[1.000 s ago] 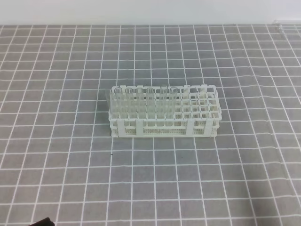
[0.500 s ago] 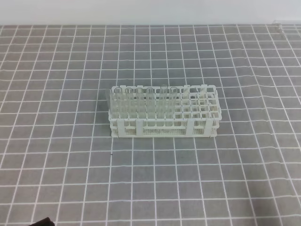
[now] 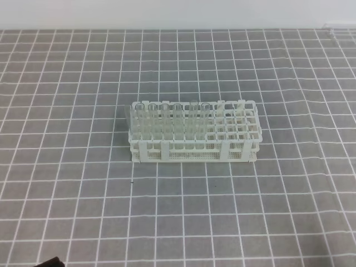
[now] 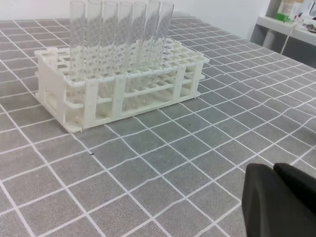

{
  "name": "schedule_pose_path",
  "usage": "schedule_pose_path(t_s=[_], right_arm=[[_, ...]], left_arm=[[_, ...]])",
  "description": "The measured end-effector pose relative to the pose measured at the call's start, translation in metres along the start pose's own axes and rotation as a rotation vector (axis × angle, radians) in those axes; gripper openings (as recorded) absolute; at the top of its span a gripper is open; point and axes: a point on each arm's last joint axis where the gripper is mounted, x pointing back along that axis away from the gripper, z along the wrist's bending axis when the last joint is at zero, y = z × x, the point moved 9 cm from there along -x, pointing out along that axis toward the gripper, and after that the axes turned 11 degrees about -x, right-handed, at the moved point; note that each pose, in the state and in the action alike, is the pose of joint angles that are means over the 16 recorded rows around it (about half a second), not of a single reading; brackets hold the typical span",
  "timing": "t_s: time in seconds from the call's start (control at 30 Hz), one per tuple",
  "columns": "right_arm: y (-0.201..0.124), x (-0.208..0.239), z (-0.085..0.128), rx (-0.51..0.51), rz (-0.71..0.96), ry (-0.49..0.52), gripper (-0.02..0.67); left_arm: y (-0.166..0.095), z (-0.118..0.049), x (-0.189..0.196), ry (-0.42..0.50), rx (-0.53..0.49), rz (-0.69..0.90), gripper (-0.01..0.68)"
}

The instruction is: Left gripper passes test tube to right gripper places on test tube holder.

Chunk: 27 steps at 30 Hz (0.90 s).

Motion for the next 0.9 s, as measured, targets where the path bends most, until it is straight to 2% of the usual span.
schedule_pose_path(t_s=[0.53,0.9], right_arm=[[-0.0014,0.0000,0.0001,-0.007,0.008,0.000,-0.013],[-0.0012,0.0000,0.0001,-0.007,0.007,0.001,-0.013]], left_arm=[[-0.0005,0.0000,-0.0003,0.000,-0.002,0.001,-0.001],[-0.0082,0.0034,-0.0002,0.018,-0.065,0.043,-0.001]])
